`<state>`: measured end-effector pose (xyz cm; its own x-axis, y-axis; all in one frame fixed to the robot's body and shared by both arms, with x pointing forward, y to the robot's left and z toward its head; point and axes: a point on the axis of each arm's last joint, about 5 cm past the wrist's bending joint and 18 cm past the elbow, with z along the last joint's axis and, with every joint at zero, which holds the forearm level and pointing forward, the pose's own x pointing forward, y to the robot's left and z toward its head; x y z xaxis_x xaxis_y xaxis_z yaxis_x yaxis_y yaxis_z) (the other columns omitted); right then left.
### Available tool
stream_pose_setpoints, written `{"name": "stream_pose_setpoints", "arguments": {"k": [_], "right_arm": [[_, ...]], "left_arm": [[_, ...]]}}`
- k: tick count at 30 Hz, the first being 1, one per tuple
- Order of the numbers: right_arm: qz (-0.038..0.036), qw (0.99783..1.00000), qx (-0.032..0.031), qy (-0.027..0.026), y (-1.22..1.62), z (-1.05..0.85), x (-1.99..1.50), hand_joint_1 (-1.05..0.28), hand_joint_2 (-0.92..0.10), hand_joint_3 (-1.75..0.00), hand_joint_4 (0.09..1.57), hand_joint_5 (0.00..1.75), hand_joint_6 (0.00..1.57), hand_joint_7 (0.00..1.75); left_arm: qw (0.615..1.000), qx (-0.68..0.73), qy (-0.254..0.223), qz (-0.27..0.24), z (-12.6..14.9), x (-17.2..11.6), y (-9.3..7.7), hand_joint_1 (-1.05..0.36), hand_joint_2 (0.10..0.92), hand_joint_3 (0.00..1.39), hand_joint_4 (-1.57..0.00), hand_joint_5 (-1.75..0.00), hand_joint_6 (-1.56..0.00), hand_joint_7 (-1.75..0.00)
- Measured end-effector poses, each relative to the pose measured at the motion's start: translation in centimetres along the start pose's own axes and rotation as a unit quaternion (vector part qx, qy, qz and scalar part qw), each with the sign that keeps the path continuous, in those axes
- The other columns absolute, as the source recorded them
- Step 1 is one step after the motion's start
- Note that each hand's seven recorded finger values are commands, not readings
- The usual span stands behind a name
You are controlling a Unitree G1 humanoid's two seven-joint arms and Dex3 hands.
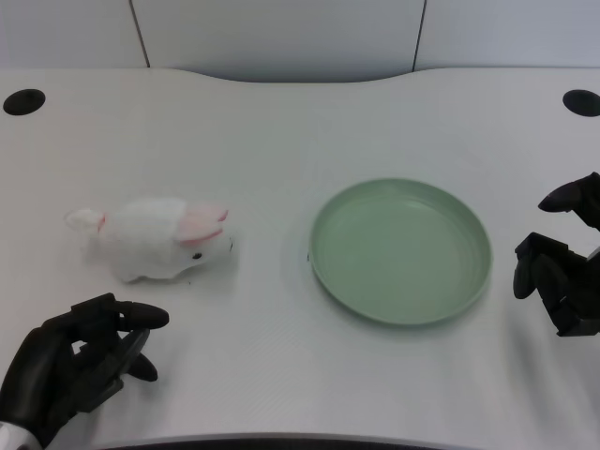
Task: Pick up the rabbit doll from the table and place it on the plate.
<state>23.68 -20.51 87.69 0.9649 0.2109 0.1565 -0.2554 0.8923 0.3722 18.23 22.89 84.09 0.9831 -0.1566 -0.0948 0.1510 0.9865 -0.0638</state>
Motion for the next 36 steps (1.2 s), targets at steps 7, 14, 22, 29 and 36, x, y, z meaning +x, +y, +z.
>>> {"name": "stream_pose_setpoints", "arguments": {"k": [7, 14, 22, 29, 36], "right_arm": [[0.0053, 0.99997, -0.0049, -0.0007, -0.01, 0.02, 0.00, 0.03, -0.01, -1.72, 1.07, 1.57, 0.75, 1.59], [0.0088, 0.99995, -0.0038, 0.0001, -0.09, -0.19, 0.09, 0.07, 0.00, -1.75, 1.08, 1.56, 0.75, 1.59], [0.0059, 0.99998, -0.0015, 0.0029, 0.06, -0.36, 0.19, 0.05, 0.02, -1.73, 1.11, 1.55, 0.76, 1.59], [0.0037, 0.99990, -0.0133, -0.0013, 0.38, -0.18, 0.34, 0.07, 0.00, -1.74, 1.11, 1.57, 0.79, 1.56], [0.0021, 0.99991, -0.0130, -0.0012, 0.37, -0.27, 0.08, 0.07, 0.00, -1.74, 1.11, 1.56, 0.79, 1.55]], "left_arm": [[1.000, -0.003, 0.000, 0.003, 0.0, 0.0, -0.1, -0.53, 0.921, 0.35, -0.64, -1.42, -0.79, -0.69], [1.000, -0.001, 0.001, 0.002, -0.1, 0.1, -0.1, -0.53, 0.921, 0.37, -0.64, -1.44, -0.80, -0.70], [1.000, 0.010, -0.021, 0.003, 0.3, 0.0, 0.0, -0.53, 0.921, 0.39, -0.62, -1.42, -0.79, -0.69], [0.990, 0.073, -0.116, -0.005, 3.0, 0.5, -0.4, -0.57, 0.921, 0.36, -0.59, -1.37, -0.78, -0.72], [0.961, 0.167, -0.217, -0.042, 8.1, 0.6, -0.1, -0.60, 0.921, 0.23, -0.63, -0.99, -0.70, -0.47]]}}
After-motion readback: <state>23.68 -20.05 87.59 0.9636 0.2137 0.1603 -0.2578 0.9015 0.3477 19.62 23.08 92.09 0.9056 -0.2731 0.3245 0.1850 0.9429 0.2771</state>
